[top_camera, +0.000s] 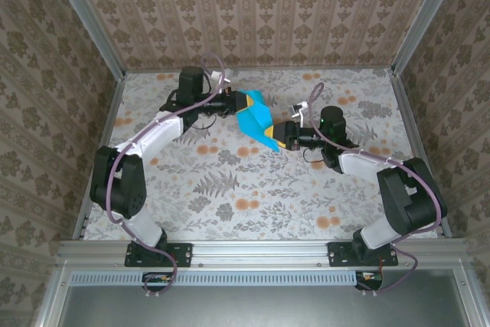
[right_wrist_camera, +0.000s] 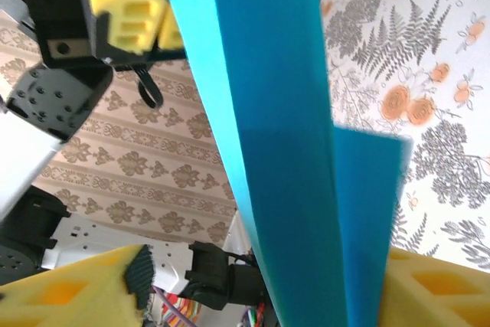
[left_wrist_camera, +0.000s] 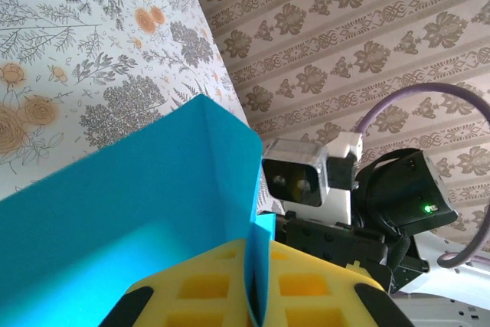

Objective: Fold a paper plane with a square sheet of paper (fold left side to right side)
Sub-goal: Turn over the paper at the center of the table.

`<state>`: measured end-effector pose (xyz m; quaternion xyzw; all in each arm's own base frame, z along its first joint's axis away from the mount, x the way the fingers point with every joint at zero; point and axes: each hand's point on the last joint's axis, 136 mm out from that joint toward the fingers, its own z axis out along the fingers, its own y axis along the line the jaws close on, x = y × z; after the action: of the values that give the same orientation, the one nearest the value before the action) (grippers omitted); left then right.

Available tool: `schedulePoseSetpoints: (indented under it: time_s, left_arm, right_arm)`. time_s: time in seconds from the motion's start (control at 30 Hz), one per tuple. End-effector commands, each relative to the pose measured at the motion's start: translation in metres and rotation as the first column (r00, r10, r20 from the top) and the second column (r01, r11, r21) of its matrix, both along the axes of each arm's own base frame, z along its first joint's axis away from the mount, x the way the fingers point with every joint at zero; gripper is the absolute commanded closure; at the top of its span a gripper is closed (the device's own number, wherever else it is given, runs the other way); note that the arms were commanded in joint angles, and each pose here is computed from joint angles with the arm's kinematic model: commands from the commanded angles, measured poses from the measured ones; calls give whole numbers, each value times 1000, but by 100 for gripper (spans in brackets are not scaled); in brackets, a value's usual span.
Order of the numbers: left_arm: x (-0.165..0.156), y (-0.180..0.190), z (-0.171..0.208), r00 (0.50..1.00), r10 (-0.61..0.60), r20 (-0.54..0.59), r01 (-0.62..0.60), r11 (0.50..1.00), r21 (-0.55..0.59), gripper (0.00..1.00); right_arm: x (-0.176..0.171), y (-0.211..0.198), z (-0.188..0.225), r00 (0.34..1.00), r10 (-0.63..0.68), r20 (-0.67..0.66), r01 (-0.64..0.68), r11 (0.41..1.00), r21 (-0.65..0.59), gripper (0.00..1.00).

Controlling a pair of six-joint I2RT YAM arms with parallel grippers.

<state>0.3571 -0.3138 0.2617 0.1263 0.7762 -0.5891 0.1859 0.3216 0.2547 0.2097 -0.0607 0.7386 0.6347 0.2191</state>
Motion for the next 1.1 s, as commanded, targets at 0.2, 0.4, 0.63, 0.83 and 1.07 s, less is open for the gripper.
schedulePoseSetpoints:
  time_s: [0.2,0.4,0.63,0.83,1.07]
  left_arm:
    - [-11,-3,4,999,-40,3,40,999,-31,91]
    - [-12,-4,0,999,-44,-5,44,999,-30,89]
    - [-12,3,-7,999,-33,-2,33,999,1,66]
    - [-10,38,-12,996,62,70,-70,990,120,53]
    - [-23,79,6,954,169,248,-224,951,214,45]
  right_arm:
    - [7,0,23,998,0,62,-1,1000,27,53]
    - [9,-4,22,998,-23,65,23,1000,2,66]
    - [6,-10,14,997,-53,57,58,996,-73,86]
    - [-2,-26,-3,992,-102,69,117,958,-261,89]
    - [-13,-71,-35,969,-162,186,247,621,-744,90]
